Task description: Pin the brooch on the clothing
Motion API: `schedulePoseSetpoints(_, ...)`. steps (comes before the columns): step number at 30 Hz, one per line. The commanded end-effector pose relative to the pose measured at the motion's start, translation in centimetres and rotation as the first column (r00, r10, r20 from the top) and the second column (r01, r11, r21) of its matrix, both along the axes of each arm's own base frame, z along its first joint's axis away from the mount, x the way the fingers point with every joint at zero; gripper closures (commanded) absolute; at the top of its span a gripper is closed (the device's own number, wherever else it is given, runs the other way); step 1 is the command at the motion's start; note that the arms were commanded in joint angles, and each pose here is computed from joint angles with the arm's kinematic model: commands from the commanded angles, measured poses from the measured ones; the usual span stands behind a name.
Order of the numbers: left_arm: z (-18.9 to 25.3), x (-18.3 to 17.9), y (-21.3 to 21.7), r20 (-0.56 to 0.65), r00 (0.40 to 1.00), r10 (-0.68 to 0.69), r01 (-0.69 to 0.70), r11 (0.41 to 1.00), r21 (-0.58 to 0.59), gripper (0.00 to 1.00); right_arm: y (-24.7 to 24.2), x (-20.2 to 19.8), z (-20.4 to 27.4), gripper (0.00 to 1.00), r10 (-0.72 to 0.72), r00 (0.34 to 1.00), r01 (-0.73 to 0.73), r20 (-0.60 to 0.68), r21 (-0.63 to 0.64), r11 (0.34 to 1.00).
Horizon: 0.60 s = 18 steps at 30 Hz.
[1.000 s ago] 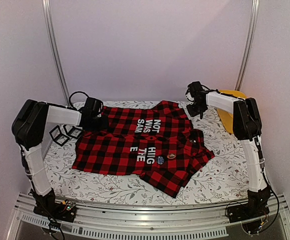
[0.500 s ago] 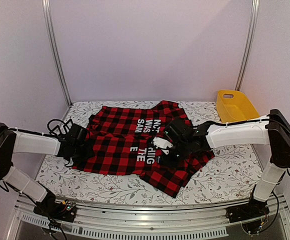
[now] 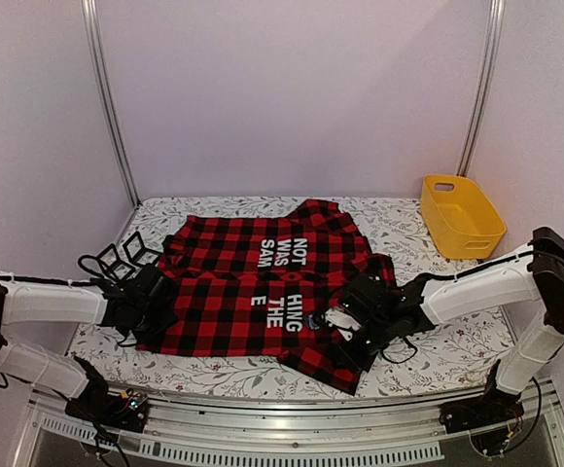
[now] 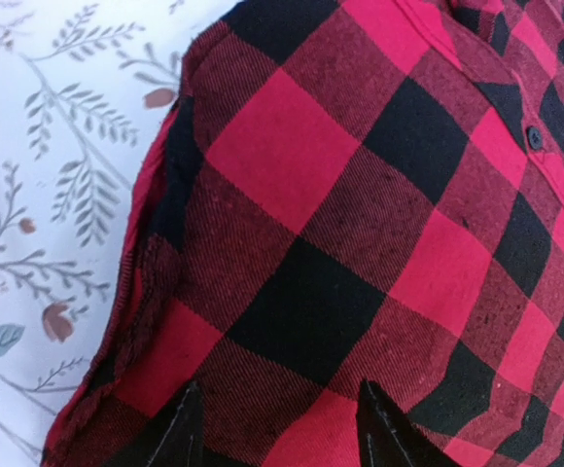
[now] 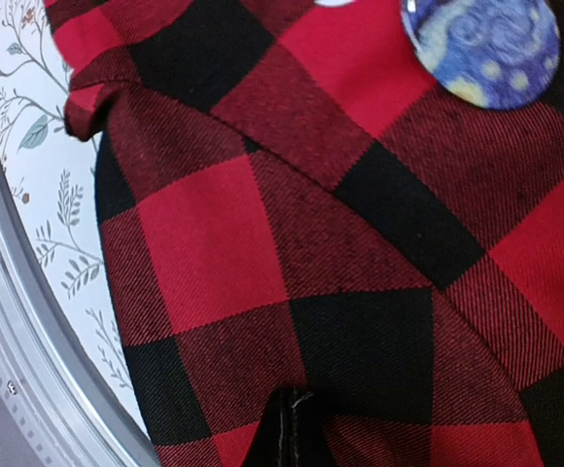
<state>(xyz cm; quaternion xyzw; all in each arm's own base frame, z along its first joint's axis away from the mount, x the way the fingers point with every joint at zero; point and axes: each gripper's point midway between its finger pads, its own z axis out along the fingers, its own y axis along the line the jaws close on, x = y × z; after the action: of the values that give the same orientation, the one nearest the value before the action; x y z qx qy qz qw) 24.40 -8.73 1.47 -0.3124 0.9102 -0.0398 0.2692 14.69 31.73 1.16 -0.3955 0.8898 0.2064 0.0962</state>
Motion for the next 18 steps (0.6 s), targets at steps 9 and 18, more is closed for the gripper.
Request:
schedulePoseSetpoints(9, 2.2, -3.6, 3.2, -0.010, 0.999, 0.053, -0.051, 0.992, 0.118, 0.46, -2.8, -1.8, 2.8, 0.93, -0.038, 0.998, 0.035, -0.054, -0.040, 0.999)
schedulePoseSetpoints(18, 15.8, 3.7, 2.5, 0.517, 0.846, -0.130, -0.065, 0.938, 0.342, 0.00, -9.2, 16.5, 18.9, 0.01, -0.581, 0.745, 0.352, 0.328, 0.546, 0.760)
